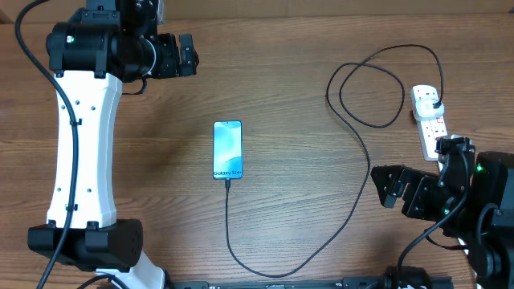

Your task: Plug charger to phone and switch on socket

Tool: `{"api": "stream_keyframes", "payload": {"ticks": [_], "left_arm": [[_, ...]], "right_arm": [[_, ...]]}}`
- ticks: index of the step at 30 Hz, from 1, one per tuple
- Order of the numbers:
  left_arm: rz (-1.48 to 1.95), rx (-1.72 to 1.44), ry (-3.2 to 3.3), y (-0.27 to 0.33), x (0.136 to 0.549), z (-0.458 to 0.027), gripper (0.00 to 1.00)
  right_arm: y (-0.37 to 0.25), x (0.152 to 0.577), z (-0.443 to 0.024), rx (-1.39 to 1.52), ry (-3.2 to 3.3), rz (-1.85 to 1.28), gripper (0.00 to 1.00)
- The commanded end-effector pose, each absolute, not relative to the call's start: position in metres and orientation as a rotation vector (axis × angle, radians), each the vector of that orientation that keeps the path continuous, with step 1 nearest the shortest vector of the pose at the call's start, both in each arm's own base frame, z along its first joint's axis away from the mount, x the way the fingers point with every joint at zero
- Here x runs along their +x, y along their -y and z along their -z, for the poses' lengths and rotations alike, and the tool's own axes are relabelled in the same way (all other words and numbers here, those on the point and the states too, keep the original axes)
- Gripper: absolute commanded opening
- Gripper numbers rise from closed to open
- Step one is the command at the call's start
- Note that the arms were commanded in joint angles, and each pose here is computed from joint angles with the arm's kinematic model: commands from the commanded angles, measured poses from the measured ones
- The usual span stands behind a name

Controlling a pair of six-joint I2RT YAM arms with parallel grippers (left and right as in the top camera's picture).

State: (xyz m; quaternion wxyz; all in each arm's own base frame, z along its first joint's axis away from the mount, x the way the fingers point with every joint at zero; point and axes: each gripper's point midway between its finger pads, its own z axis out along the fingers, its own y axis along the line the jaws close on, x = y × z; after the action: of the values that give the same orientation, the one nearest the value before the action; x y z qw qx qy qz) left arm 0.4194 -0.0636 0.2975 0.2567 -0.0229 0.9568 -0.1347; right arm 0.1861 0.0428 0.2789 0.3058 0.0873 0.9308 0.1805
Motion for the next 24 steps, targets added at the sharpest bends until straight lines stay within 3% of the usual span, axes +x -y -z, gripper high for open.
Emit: {"api": "stream_keyframes", "payload": {"ticks": [1, 17, 24], "left_arm": [[0.350, -0.051, -2.597, 0.061, 0.422, -0.296, 1.00], [0.350, -0.051, -2.597, 0.061, 0.422, -0.296, 1.00], [0.350, -0.051, -2.597, 0.061, 0.422, -0.296, 1.00]], "right_arm": [[-0.040, 0.188, -0.284, 0.223, -2.444, -0.451, 1.00], [-0.041, 0.221, -0.335, 0.070, -2.034, -0.373, 1.00], [-0.039, 0.225, -0.324, 0.044, -1.846, -0.343, 1.00]]}}
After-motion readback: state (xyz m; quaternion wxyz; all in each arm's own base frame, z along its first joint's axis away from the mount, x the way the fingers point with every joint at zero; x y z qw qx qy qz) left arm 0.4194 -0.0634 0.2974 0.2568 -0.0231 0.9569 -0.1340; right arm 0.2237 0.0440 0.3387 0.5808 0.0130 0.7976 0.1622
